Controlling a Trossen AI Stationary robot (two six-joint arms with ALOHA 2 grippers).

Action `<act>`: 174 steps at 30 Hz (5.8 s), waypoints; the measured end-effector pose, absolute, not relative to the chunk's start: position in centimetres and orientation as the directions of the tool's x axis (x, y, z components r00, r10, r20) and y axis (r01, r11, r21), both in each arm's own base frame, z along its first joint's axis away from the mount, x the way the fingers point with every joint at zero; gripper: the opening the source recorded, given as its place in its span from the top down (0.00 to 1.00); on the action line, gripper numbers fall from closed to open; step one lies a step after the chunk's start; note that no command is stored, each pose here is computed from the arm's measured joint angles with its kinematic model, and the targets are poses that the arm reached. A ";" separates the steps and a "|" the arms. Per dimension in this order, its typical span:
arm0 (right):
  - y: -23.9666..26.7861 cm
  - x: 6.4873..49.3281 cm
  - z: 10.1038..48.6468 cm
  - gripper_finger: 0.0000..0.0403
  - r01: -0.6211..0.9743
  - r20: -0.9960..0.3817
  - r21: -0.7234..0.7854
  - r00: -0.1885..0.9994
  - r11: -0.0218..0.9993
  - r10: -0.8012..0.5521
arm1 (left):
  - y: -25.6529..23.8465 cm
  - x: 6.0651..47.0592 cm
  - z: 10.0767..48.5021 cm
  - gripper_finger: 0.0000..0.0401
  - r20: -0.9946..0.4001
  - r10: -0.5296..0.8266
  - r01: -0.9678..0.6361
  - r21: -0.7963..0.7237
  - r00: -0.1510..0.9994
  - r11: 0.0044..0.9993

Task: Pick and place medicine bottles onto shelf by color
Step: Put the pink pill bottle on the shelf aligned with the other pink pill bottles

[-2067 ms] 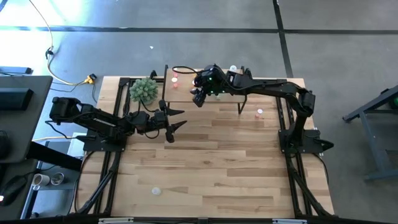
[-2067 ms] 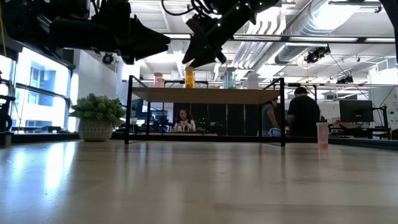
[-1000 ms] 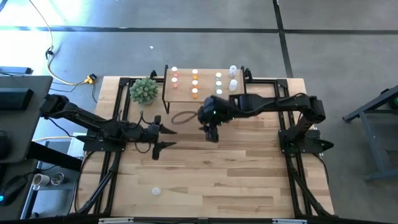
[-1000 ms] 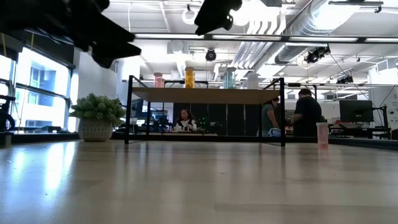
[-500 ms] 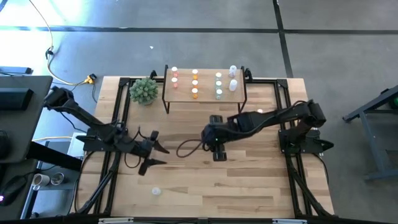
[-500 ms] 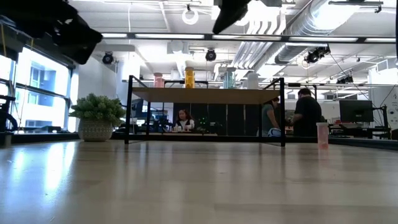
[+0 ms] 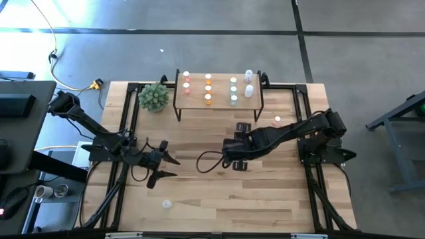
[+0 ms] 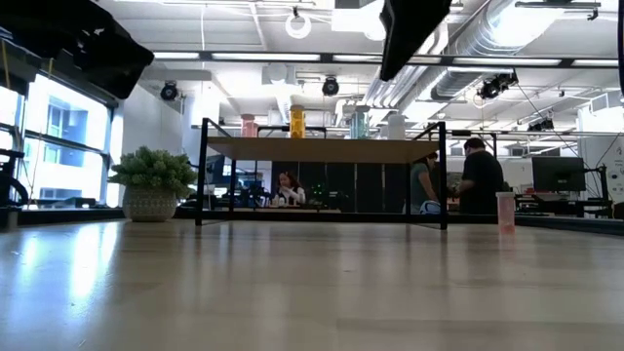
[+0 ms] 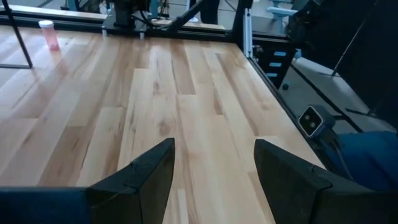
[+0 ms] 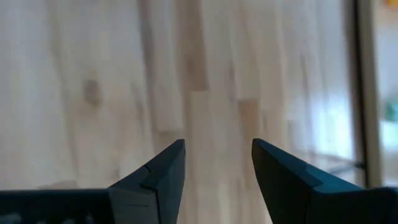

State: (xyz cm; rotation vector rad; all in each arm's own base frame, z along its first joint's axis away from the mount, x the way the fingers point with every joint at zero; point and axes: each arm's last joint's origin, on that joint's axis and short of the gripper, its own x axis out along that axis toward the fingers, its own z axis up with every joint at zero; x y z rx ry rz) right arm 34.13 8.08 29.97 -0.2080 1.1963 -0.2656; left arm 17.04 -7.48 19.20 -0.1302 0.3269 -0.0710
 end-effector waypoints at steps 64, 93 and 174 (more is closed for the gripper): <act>-8.8 13.4 24.2 0.56 0.990 -0.812 0.117 0.139 0.075 -0.567 | -7.3 17.0 19.2 0.47 -0.315 -0.052 0.016 -0.115 0.948 0.993; -12.3 13.4 21.5 0.56 0.987 -0.954 0.160 0.151 -0.012 -0.259 | -7.3 17.1 19.2 0.47 -0.316 -0.052 0.029 -0.076 0.947 0.997; -12.7 14.0 23.8 0.75 0.993 -0.989 0.033 0.048 0.110 -0.138 | -6.8 17.3 19.2 0.47 -0.313 -0.007 -0.021 -0.086 0.950 0.996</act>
